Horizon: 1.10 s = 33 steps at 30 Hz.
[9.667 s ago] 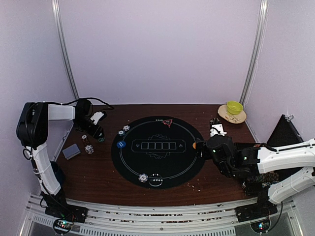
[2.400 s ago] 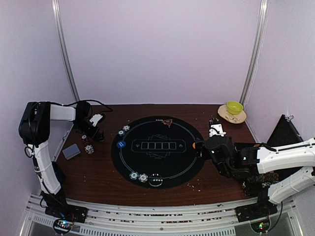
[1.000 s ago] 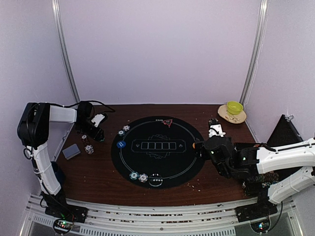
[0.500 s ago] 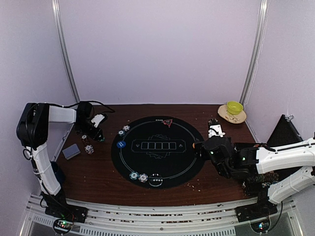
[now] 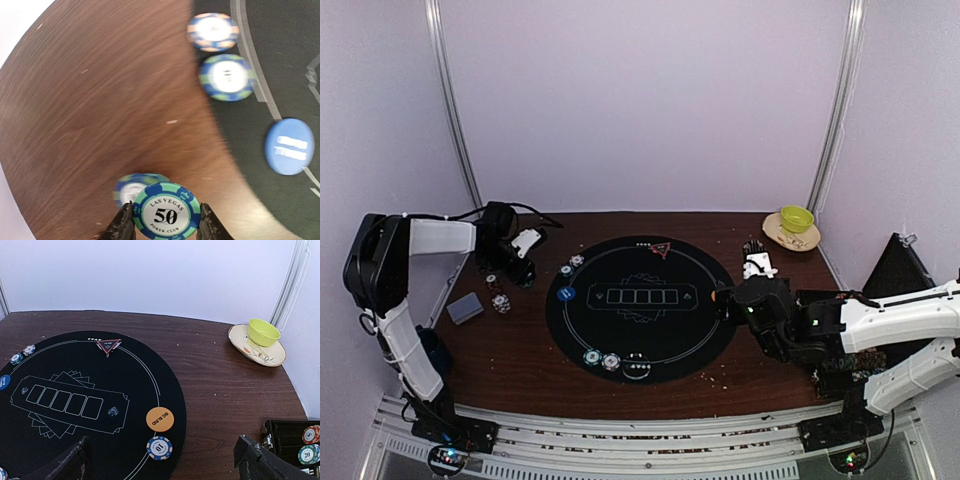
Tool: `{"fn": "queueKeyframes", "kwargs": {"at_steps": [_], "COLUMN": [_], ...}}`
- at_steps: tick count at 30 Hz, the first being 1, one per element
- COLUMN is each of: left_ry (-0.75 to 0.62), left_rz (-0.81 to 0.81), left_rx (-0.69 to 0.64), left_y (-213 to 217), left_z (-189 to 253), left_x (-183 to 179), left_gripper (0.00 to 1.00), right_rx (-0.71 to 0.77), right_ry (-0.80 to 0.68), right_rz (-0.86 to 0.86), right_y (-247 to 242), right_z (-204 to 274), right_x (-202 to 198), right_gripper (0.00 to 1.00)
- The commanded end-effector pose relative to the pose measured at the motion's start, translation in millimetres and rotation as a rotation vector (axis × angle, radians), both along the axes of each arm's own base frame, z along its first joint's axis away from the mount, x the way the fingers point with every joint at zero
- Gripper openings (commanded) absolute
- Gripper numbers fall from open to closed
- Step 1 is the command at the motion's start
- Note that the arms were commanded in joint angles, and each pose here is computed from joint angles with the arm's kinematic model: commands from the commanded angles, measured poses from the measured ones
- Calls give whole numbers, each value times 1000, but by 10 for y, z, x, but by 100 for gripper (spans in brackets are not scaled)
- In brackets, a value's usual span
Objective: Distribute texas hold em gaming equipment
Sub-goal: Pick up the pile of poker chips from the pile of poker chips, then place the poker chips pile at the big blind area.
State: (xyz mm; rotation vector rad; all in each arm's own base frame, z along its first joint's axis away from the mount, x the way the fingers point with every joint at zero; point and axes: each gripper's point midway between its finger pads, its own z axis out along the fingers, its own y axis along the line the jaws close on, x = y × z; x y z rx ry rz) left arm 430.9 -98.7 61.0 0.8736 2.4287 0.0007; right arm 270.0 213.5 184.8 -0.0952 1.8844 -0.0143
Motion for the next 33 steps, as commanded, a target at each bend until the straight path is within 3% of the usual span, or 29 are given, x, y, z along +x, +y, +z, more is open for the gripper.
{"fn": "queueKeyframes", "kwargs": {"at_steps": [1,14,22,33], "left_ry": [-82,-96,-104,-24], "left_rz": [-131,-551,-691,-824], "left_rx": [-7,-72,-145,-185], "left_y": [-406,-2162,-3054,-4006], "left_z": [260,489,552,211], "left_x": [-114,-837,-1006,-1321], "left_gripper": [33,33,33,33], "right_rx": [0,76,122,196], "right_ry": [-26,-113,-160,-194], "right_rz": [-29,-128,-210,-225], "right_y": [-19,-347,-578,-744], "right_z": [99,296,387,533], "right_x": [7,-52,-101,-177], "right_gripper": [100,100,100,100]}}
